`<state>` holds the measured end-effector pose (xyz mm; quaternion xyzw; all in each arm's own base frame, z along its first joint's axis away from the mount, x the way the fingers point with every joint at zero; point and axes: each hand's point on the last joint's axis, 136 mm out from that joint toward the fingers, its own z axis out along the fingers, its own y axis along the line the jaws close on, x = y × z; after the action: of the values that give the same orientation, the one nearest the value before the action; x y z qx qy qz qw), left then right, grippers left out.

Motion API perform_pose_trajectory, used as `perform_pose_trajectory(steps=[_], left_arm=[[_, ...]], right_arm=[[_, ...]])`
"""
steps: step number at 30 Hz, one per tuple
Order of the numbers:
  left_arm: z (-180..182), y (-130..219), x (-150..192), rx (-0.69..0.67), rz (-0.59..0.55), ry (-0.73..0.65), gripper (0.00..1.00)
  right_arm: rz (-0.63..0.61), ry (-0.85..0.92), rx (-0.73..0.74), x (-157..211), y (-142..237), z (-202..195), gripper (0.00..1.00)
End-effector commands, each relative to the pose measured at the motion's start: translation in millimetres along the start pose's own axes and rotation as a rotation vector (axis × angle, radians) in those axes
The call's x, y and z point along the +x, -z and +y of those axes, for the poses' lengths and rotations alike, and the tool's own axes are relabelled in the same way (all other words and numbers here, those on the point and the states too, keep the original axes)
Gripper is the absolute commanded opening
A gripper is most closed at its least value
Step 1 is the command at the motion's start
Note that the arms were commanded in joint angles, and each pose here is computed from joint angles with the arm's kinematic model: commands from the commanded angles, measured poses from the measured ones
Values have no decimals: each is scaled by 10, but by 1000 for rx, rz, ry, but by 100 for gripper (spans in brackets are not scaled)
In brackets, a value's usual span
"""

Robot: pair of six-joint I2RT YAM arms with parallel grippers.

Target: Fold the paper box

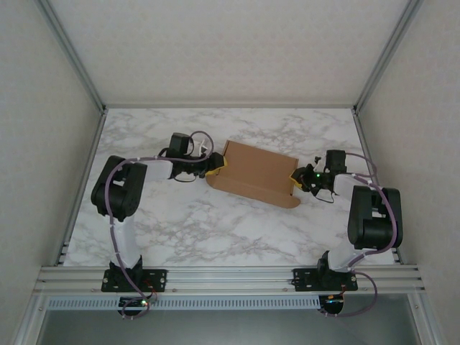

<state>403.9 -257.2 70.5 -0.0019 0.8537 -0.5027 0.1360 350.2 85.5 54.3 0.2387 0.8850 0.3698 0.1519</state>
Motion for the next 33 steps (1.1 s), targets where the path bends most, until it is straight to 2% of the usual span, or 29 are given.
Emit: perform_pose_trajectory(steps=[1, 5, 11, 18, 23, 26, 33], left_arm=[[-7, -109, 19, 29, 32, -34, 74], [34, -144, 45, 29, 36, -23, 73], [351, 15, -62, -90, -6, 8, 74], [353, 130, -192, -115, -48, 6, 74], [217, -35, -66, -83, 6, -30, 75], [273, -175, 29, -107, 45, -30, 75], [150, -300, 91, -33, 62, -12, 77]], right_arm=[[49, -77, 142, 222, -22, -395, 22], [50, -74, 143, 217, -20, -394, 22], [33, -70, 199, 206, 12, -487, 20], [19, -80, 209, 200, 50, -513, 18], [37, -82, 174, 214, 5, -470, 19], [41, -83, 170, 223, -1, -468, 19], [50, -82, 122, 214, -21, -385, 20]])
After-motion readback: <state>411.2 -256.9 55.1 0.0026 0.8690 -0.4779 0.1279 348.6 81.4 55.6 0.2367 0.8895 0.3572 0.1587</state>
